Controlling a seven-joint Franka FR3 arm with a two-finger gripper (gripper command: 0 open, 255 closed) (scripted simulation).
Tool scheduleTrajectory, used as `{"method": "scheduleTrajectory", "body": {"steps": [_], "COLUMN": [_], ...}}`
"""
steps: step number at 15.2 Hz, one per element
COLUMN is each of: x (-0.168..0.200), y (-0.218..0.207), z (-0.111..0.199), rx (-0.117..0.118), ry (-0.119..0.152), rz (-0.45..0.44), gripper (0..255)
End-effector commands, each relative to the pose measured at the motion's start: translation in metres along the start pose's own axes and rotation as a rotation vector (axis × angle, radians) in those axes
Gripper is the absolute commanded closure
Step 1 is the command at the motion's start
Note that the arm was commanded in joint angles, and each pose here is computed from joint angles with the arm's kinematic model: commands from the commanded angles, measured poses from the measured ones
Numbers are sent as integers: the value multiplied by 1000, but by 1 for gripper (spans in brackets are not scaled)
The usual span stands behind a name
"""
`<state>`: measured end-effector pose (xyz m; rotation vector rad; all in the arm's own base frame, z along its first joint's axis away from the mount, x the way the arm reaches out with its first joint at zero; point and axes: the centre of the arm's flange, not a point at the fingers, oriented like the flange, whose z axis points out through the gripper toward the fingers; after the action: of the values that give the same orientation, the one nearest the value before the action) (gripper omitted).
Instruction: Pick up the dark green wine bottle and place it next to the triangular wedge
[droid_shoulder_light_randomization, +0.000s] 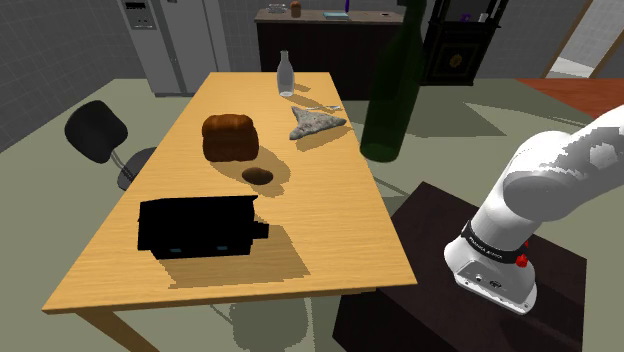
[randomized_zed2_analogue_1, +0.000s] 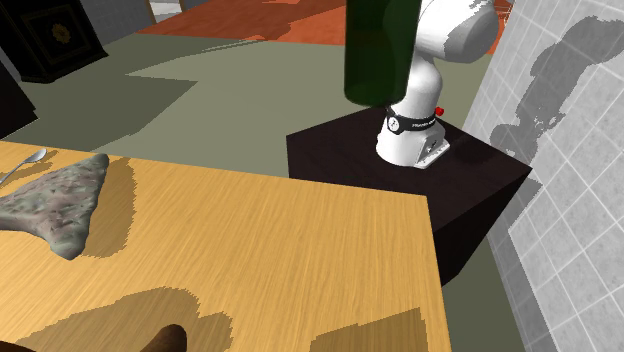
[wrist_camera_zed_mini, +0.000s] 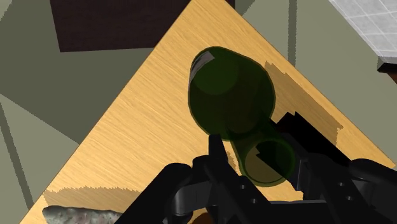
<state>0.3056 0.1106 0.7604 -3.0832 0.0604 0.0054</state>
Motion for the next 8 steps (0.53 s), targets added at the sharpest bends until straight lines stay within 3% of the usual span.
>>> {"method": "scheduleTrajectory", "body": {"steps": [1, 8], "x": [1, 1], "y": [0, -2], "z": [-11, -48], "rx": [0, 0], "ry": [0, 0], "rz": [0, 0], "gripper": [255, 255]}}
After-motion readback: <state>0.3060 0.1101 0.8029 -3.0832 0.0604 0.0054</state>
